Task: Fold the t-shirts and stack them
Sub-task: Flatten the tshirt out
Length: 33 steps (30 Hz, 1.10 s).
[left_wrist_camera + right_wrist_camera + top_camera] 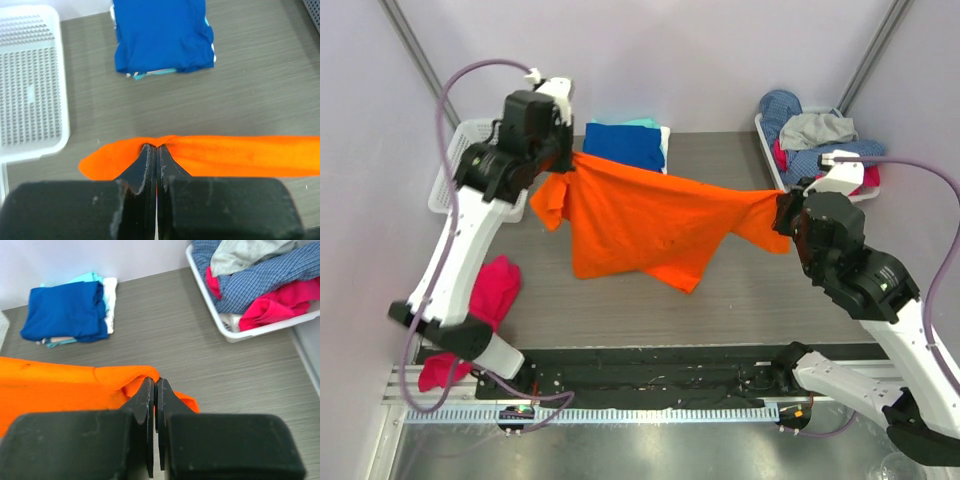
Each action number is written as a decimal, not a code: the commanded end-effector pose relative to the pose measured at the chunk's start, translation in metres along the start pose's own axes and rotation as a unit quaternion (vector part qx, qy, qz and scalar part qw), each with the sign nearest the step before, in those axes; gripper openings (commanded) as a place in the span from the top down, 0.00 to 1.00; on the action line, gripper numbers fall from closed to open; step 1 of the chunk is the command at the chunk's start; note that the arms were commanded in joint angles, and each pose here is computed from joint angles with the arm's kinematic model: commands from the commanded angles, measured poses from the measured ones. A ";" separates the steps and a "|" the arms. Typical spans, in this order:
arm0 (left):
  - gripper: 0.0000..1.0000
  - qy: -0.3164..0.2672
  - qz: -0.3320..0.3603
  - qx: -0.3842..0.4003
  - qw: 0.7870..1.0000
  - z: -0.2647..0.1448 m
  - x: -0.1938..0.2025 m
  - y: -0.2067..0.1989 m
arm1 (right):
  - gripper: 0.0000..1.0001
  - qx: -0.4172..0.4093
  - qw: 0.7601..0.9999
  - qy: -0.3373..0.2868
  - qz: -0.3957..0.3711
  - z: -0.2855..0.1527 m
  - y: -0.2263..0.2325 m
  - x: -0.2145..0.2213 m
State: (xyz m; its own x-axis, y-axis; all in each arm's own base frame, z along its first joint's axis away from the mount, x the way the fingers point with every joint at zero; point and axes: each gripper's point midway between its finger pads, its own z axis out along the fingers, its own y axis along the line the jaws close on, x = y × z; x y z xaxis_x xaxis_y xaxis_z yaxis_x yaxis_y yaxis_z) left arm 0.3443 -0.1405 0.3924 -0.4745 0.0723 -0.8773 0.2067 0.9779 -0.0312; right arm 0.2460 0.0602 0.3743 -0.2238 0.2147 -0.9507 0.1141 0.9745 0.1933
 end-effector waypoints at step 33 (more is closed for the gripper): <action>1.00 -0.062 0.012 -0.028 0.998 0.032 -0.011 0.013 | 0.99 -0.074 0.994 0.036 0.071 0.000 0.016 0.061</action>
State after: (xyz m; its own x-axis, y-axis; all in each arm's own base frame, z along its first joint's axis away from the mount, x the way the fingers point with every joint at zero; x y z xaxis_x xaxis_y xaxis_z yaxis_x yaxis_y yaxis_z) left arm 0.2878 -0.1079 0.4400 -0.3323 -0.0284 -0.9427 0.1853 0.9781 -0.0948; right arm 0.2105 0.0918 0.3527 -0.2953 0.3116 -0.9032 -0.1183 0.9261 0.3582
